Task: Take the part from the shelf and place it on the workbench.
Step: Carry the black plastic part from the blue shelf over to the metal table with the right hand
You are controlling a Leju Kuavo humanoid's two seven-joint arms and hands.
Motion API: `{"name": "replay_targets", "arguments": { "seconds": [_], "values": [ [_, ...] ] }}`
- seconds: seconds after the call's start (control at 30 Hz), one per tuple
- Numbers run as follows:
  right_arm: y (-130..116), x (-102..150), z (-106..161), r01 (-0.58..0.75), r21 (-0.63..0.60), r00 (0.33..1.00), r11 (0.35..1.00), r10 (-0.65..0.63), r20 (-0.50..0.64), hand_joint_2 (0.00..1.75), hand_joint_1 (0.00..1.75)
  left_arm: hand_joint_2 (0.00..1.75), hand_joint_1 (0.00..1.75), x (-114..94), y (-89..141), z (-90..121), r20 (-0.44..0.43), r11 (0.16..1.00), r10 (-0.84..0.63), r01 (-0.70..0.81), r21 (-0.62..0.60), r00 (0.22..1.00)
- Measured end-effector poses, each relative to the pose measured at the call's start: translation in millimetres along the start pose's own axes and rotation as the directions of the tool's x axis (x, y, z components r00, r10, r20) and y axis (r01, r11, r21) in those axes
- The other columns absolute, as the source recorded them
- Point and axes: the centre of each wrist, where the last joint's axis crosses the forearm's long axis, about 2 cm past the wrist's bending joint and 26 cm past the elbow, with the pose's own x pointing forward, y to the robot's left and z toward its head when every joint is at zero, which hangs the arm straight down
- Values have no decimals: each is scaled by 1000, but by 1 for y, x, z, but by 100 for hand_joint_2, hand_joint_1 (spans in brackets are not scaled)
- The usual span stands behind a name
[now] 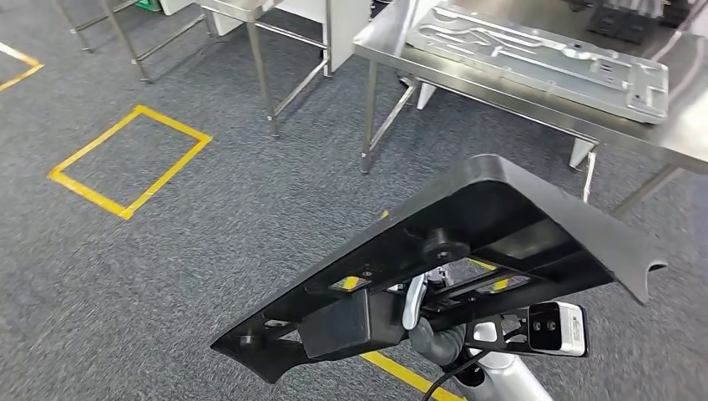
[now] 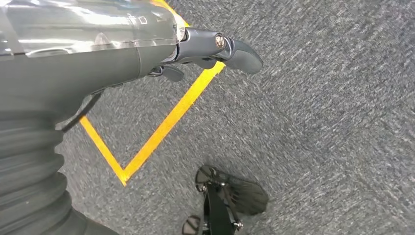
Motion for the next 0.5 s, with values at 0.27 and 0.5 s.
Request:
{"name": "replay_targets", "arguments": {
  "seconds": [0.27, 0.5],
  "values": [
    [-20, 5, -20, -30, -10, 1000, 1000, 30, 4, 175, 175, 175, 0, 8, -3, -2, 16, 1000, -5, 5, -3, 1000],
    [-12, 4, -18, -43, -22, 999, 999, 43, -12, 175, 175, 175, 0, 8, -3, -2, 25, 1000, -10, 10, -10, 1000]
  ]
}}
